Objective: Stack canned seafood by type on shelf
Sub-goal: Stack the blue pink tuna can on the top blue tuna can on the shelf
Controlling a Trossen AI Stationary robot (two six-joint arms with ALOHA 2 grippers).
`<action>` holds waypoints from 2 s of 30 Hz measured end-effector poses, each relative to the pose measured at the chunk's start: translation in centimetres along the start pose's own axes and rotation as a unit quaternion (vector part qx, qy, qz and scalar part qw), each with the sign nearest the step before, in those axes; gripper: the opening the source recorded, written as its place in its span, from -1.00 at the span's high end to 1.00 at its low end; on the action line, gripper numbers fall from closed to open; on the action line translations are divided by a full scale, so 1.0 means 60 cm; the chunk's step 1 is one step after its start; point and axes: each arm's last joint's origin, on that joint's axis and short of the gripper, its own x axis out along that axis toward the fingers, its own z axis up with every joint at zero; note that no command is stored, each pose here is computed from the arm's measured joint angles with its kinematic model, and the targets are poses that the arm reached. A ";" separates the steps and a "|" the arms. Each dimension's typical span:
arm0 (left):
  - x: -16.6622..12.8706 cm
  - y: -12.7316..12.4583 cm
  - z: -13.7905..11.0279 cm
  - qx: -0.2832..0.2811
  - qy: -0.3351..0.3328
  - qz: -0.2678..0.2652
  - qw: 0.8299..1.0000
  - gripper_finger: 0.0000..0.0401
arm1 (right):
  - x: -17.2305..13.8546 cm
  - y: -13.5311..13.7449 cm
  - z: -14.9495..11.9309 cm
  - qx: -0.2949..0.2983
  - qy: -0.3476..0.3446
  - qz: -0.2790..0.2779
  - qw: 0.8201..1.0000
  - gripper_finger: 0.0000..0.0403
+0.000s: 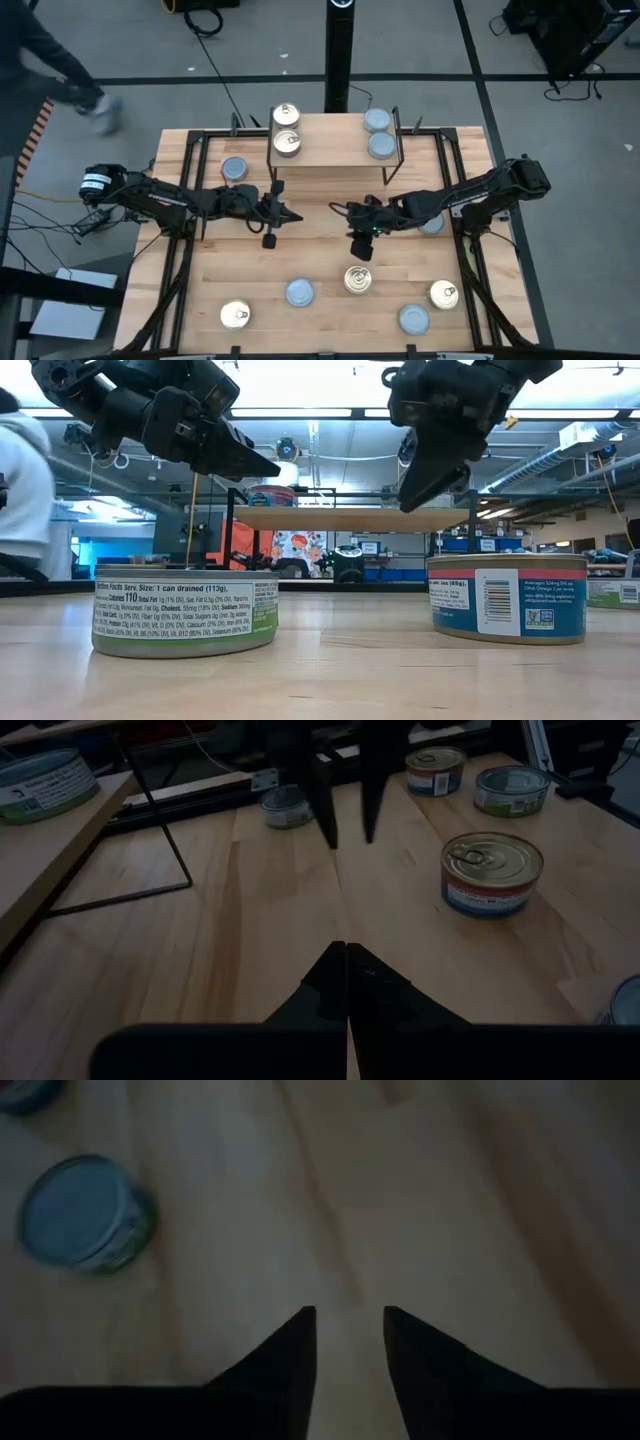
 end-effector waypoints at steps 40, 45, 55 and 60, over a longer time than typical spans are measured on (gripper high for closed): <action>0.000 -0.001 -0.003 -0.008 0.009 -0.001 1.000 0.99 | 0.065 0.041 -0.070 -0.046 0.149 0.104 0.982 0.36; 0.000 -0.001 -0.003 -0.009 0.009 -0.001 1.000 0.99 | 0.069 0.032 -0.076 -0.029 0.153 0.101 0.983 0.40; 0.000 0.000 -0.003 -0.010 0.008 -0.001 1.000 0.99 | 0.071 0.024 -0.071 -0.031 0.154 0.122 0.980 0.94; 0.000 0.000 -0.003 -0.015 0.009 0.007 1.000 0.99 | 0.071 0.023 -0.060 -0.032 0.131 0.089 0.987 0.91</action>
